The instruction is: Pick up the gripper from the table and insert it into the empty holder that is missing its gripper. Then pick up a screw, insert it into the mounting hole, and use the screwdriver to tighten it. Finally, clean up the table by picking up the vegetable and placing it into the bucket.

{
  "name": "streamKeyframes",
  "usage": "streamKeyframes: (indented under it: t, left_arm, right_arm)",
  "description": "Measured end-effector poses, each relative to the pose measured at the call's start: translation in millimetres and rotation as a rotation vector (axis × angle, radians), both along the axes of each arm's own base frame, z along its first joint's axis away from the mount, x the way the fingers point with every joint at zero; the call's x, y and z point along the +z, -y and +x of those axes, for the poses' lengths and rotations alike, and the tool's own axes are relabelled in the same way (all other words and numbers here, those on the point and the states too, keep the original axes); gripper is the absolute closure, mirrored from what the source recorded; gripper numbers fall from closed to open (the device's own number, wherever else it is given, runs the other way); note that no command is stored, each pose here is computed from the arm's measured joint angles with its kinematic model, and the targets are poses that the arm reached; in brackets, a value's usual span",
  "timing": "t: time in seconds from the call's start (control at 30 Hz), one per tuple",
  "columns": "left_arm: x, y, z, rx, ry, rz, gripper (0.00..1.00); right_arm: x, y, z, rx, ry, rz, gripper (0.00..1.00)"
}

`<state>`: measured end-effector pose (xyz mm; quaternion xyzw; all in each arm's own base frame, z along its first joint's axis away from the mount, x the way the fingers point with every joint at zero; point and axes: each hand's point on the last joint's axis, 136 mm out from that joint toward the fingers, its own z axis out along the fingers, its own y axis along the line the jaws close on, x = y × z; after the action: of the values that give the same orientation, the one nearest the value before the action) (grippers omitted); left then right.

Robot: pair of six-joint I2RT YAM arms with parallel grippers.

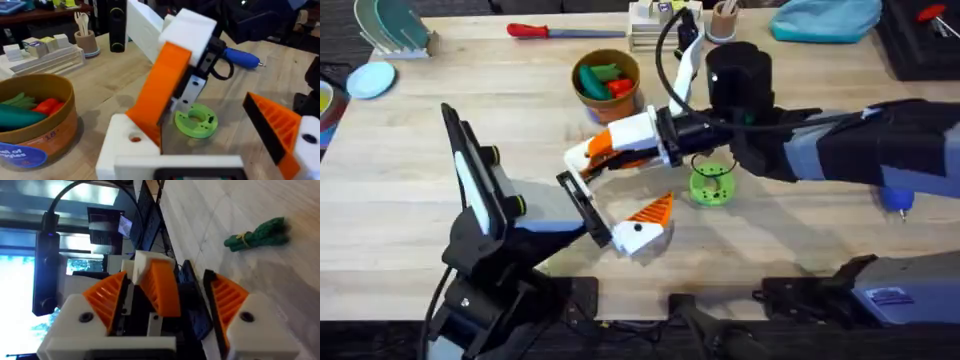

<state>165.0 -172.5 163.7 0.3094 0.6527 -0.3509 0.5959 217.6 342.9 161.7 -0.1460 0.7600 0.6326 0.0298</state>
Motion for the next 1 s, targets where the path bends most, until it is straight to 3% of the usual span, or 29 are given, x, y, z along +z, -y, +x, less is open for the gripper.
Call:
streamKeyframes:
  t: [0.13, 0.57, 0.77, 1.0]
  left_arm:
    - [0.0, 0.0, -0.1, 0.000, 0.002, 0.001, 0.009]
    - [-0.1, 0.3, -0.5, -0.003, 0.002, 0.001, 0.009]
    - [-0.1, 0.3, -0.5, -0.004, 0.002, 0.001, 0.009]
    - [0.0, 0.3, -0.5, -0.004, 0.002, 0.001, 0.009]
  right_arm:
    - [1.4, 7.4, 12.5, -0.033, 0.021, 0.007, 0.015]
    - [26.4, 55.8, 83.7, -0.212, 0.160, 0.027, 0.009]
    - [32.8, 90.5, 77.4, -0.266, 0.157, -0.133, 0.009]
    - [53.0, 137.9, 36.1, -0.310, 0.276, -0.396, 0.009]
